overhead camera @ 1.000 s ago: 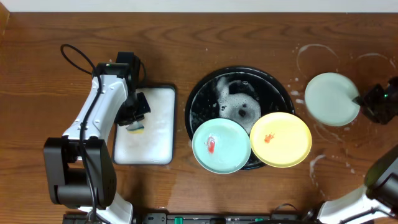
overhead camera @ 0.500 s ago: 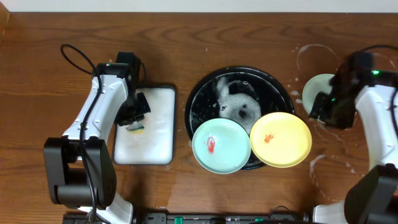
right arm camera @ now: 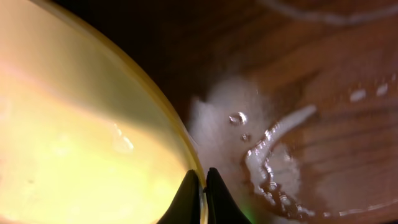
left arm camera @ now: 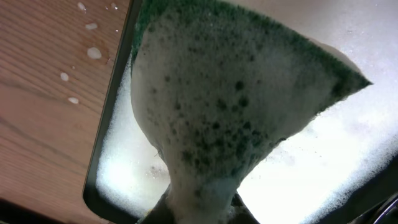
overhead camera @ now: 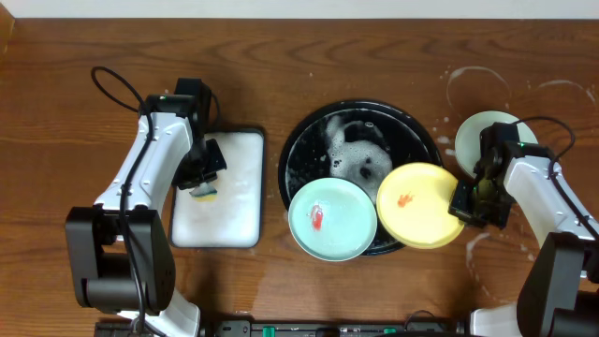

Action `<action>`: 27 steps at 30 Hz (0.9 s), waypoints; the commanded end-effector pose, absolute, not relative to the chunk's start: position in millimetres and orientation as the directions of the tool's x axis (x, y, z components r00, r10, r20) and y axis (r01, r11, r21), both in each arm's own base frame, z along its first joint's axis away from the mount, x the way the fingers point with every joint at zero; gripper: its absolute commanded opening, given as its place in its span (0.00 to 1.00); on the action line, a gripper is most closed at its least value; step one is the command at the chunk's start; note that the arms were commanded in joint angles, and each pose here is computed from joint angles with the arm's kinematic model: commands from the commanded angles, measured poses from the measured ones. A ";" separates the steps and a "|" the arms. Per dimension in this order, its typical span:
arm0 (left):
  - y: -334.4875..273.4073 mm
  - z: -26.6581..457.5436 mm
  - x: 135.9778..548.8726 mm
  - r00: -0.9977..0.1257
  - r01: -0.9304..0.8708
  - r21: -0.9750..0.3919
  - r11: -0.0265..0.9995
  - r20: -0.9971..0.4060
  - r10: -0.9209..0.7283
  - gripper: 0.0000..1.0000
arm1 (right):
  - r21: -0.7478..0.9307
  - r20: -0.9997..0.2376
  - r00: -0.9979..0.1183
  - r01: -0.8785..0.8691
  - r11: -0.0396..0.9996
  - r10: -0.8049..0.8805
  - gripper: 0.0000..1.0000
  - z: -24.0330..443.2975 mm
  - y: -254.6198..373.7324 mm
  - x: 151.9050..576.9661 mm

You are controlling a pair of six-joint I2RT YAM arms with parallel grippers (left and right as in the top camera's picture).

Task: Clean dirty plates on tray and stack at the side
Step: 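Move the right gripper back and grip the yellow plate's rim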

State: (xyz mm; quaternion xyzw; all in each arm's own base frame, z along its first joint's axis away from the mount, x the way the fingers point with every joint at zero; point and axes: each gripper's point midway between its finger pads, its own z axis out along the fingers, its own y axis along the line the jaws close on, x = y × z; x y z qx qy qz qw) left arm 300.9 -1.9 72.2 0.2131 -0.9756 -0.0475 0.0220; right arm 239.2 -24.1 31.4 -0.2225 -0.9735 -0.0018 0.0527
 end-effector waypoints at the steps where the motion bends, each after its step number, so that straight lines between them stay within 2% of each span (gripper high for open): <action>1: -1.0 72.3 301.5 -0.909 -0.411 0.103 0.906 0.025 -0.415 0.08 | 0.003 0.023 -0.902 0.431 0.902 0.431 0.01 45.0 -25.7 262.1; 4: -2.9 72.1 301.5 -0.909 -0.411 0.093 0.907 0.029 -0.415 0.08 | 0.098 -0.061 -0.919 0.383 0.918 0.390 0.01 60.4 -16.9 290.3; 9: -8.0 71.8 302.2 -0.909 -0.413 0.065 0.908 0.039 -0.416 0.08 | 0.360 -0.237 -0.923 0.205 0.910 0.302 0.01 86.8 21.2 346.1; 14: -8.0 71.8 302.1 -0.909 -0.412 0.065 0.909 0.040 -0.415 0.08 | 0.382 -0.357 -0.908 0.070 0.922 0.217 0.01 84.9 53.9 381.4; 21: -8.1 71.9 302.0 -0.922 -0.381 0.063 0.922 0.042 -0.384 0.08 | 0.315 -0.367 -0.926 -0.033 0.949 0.090 0.01 33.8 99.0 399.5; 22: -8.0 71.9 302.0 -0.925 -0.374 0.063 0.925 0.043 -0.377 0.08 | 0.315 -0.367 -0.926 -0.039 0.948 0.084 0.03 30.5 101.9 400.3; 24: -8.1 71.9 301.8 -0.928 -0.368 0.063 0.928 0.044 -0.371 0.08 | 0.297 -0.378 -0.924 -0.059 0.953 0.060 0.19 28.2 102.8 401.8; 27: -8.0 72.0 300.5 -0.929 -0.364 0.065 0.929 0.049 -0.367 0.08 | 0.243 -0.393 -0.919 -0.071 0.968 0.031 0.25 44.2 91.9 406.7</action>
